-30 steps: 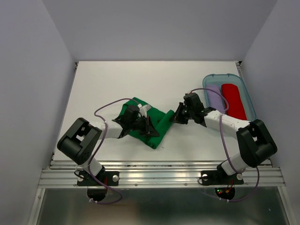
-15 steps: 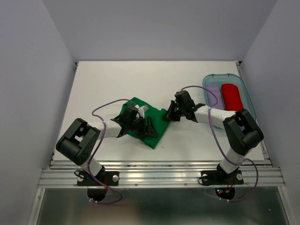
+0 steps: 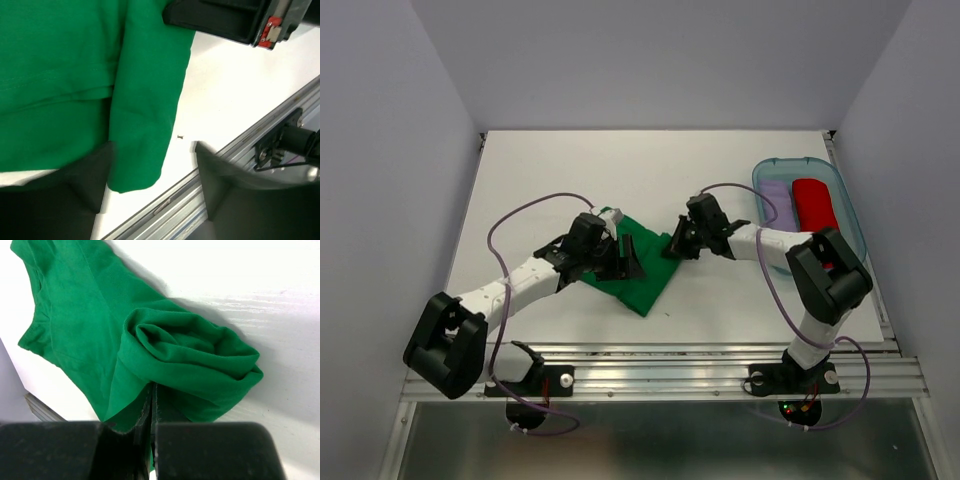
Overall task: Roll the t-shirts
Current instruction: Roll the T-shirt to the center of the board.
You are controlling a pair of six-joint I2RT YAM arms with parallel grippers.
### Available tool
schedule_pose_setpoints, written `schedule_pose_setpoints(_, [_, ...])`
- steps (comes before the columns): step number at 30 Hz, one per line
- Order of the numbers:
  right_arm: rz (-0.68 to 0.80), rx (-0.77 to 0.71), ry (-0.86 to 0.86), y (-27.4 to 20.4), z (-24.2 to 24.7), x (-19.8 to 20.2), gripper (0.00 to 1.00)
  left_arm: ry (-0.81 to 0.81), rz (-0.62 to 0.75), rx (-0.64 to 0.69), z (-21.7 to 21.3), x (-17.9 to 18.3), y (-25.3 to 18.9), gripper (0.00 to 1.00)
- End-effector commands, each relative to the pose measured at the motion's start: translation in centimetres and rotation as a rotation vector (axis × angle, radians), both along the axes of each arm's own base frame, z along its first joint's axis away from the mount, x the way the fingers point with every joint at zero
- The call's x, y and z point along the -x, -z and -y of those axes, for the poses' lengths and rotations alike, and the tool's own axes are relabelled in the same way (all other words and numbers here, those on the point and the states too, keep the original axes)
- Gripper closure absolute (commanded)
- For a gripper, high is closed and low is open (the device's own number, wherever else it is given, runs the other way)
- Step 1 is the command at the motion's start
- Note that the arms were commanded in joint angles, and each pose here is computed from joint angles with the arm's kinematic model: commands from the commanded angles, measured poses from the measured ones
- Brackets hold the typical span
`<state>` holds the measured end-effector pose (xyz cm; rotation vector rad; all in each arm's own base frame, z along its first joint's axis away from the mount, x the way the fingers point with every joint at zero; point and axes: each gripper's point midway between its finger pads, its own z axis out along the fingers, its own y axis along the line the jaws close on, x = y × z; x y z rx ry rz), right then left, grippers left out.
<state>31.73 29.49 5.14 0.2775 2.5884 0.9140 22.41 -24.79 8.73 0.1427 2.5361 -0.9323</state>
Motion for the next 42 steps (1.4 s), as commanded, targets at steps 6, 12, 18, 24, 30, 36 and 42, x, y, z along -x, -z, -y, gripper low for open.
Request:
schedule_pose_setpoints(6, [0.145, 0.015, 0.041, -5.1, 0.6, -1.7, 0.98, 0.009, 0.051, 0.021, 0.4, -0.1, -2.0, 1.00])
schedule_pose_setpoints(12, [0.126, 0.043, 0.061, -3.7, 1.4, -2.5, 0.98, 0.029, 0.012, 0.003, 1.0, 0.5, -0.1, 1.00])
schedule_pose_setpoints(18, [0.109, 0.095, 0.041, -1.3, 1.1, -4.2, 0.98, -0.028, -0.096, -0.095, -0.4, 1.2, 4.8, 1.00])
schedule_pose_setpoints(24, [0.066, 0.167, 0.025, 1.8, 1.6, -4.9, 0.98, -0.045, -0.143, -0.130, -1.2, 2.3, 6.9, 1.00])
schedule_pose_setpoints(30, [0.097, 0.187, -0.009, -0.3, 1.6, -5.3, 0.98, -0.043, -0.084, -0.145, -1.3, 1.2, 4.6, 1.00])
schedule_pose_setpoints(36, [0.178, 0.165, 0.024, -5.0, 2.4, -5.1, 0.98, -0.060, 0.057, -0.179, -1.2, -1.9, -1.2, 1.00])
schedule_pose_setpoints(42, [0.187, 0.144, 0.084, -6.6, 4.5, -2.8, 0.88, -0.098, 0.181, -0.346, -2.2, -2.4, -3.3, 1.00])
